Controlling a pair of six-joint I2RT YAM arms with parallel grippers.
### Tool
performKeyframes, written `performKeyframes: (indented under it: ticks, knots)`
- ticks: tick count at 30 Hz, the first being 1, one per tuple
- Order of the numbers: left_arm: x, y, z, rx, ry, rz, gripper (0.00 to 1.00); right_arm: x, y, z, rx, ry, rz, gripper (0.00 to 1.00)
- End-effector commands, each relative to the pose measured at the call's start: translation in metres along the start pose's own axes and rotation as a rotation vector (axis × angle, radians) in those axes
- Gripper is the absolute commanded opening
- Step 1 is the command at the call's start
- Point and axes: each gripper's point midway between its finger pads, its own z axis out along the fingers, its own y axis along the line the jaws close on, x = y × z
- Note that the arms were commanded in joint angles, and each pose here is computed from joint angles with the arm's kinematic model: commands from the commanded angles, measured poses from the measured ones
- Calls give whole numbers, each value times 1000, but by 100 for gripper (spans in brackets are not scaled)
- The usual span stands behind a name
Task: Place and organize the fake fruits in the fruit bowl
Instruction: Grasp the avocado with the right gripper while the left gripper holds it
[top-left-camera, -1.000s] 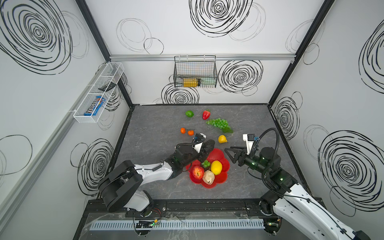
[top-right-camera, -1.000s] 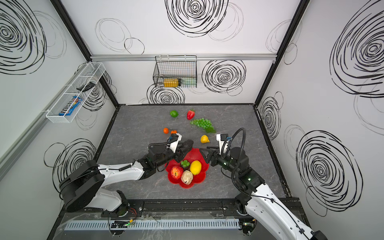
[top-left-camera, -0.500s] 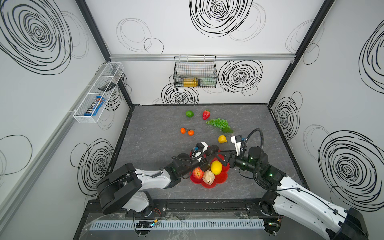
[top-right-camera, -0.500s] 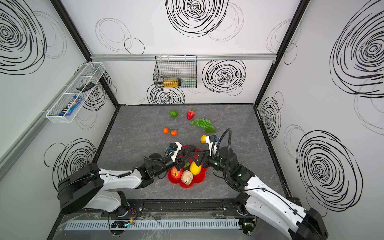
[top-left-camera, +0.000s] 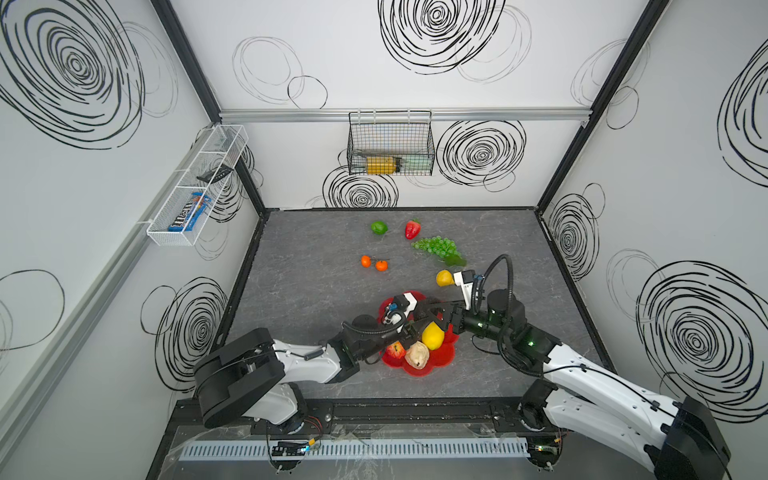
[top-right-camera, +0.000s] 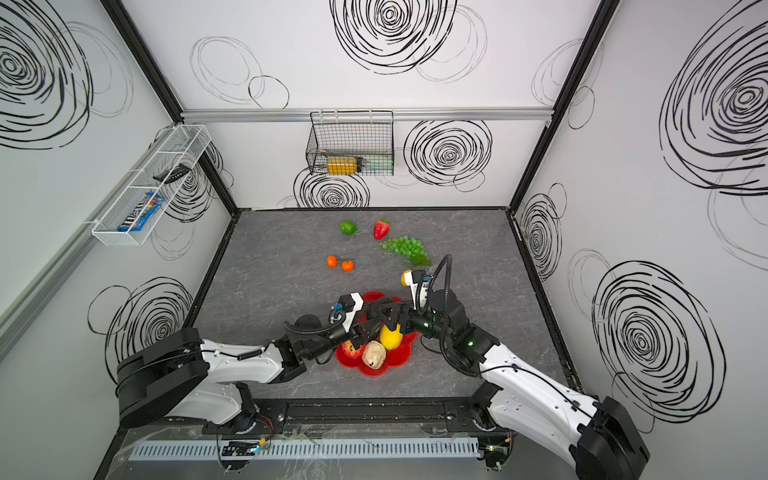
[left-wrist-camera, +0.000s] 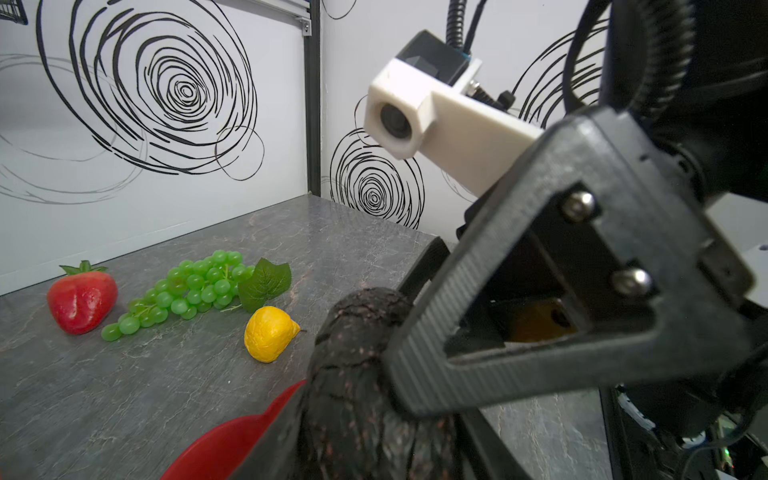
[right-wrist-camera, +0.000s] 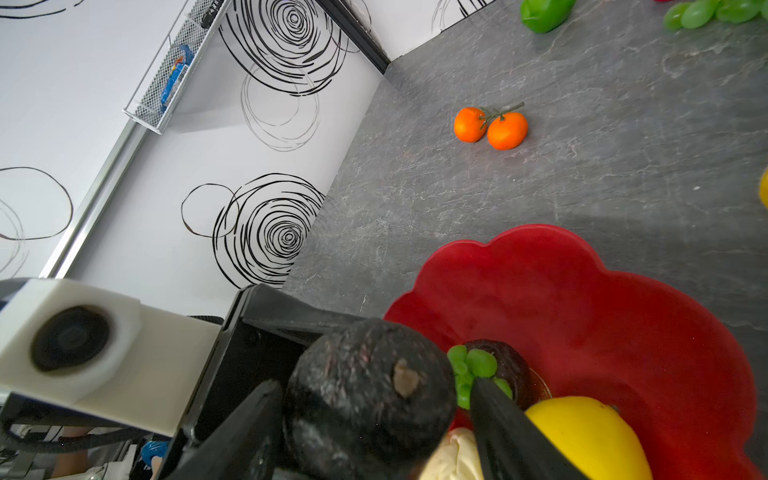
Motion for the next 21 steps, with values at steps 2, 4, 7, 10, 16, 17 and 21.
performKeyframes:
  ticks: [2, 4, 7, 10, 16, 17, 21]
  knots:
    - [-29, -9, -2, 21, -112, 46, 52, -12, 25, 1, -82, -9, -6, 69]
    - [-29, -9, -1, 21, -111, 51, 53, -11, 27, 1, -95, -6, -7, 64]
    - [-27, -11, -1, 24, -110, 55, 55, -12, 34, 1, -128, -2, -18, 57]
    - [-26, -11, -2, 21, -109, 57, 56, -13, 36, -1, -126, -5, -33, 51]
    - [-25, -11, -3, 21, -103, 55, 68, -21, 31, -5, -76, -43, -85, 45]
    - [-25, -11, -3, 19, -101, 51, 73, -22, 30, -6, -68, -50, -97, 45]
    - [-27, -6, -11, -1, -87, 24, 90, -31, 21, -7, 14, -76, -178, 45]
